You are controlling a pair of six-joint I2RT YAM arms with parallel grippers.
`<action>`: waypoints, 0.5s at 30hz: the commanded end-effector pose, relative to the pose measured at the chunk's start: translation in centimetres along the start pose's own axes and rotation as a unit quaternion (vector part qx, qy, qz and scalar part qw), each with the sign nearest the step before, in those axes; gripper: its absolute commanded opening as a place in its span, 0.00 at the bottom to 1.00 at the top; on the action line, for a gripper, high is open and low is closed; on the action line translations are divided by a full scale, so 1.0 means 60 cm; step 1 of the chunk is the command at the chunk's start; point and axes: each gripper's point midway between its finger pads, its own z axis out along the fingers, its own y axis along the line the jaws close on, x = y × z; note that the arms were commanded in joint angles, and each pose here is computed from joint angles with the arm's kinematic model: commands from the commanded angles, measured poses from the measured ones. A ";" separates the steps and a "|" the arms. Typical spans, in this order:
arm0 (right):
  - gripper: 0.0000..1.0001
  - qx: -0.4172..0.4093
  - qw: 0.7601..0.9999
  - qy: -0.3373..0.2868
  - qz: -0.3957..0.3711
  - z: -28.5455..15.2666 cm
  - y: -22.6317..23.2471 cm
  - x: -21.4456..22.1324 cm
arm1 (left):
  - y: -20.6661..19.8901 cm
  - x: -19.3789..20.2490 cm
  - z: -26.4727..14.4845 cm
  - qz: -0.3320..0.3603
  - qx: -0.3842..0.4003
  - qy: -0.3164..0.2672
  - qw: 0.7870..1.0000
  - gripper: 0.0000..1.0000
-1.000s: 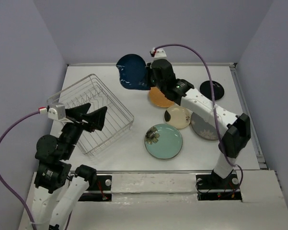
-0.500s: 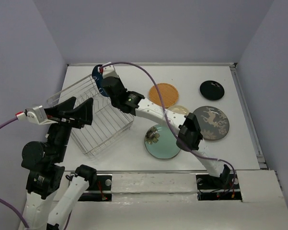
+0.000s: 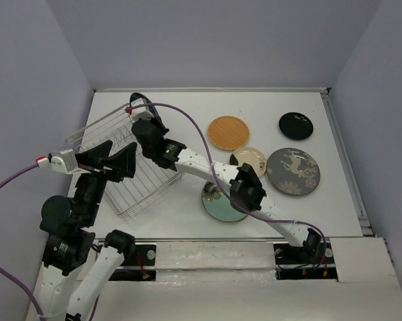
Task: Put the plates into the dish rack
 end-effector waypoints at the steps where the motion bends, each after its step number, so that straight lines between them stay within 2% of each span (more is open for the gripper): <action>1: 0.07 0.059 0.990 -0.074 0.107 -0.014 -0.042 -0.104 | 0.001 -0.014 0.000 0.010 0.002 -0.026 1.000 0.99; 7: 0.07 0.048 0.993 -0.078 0.069 -0.021 0.007 -0.071 | 0.009 0.001 0.000 0.009 -0.004 -0.019 1.000 0.99; 15: 0.07 0.026 0.998 -0.060 -0.019 -0.033 0.091 0.021 | 0.015 0.016 0.001 0.002 -0.007 -0.015 1.000 0.99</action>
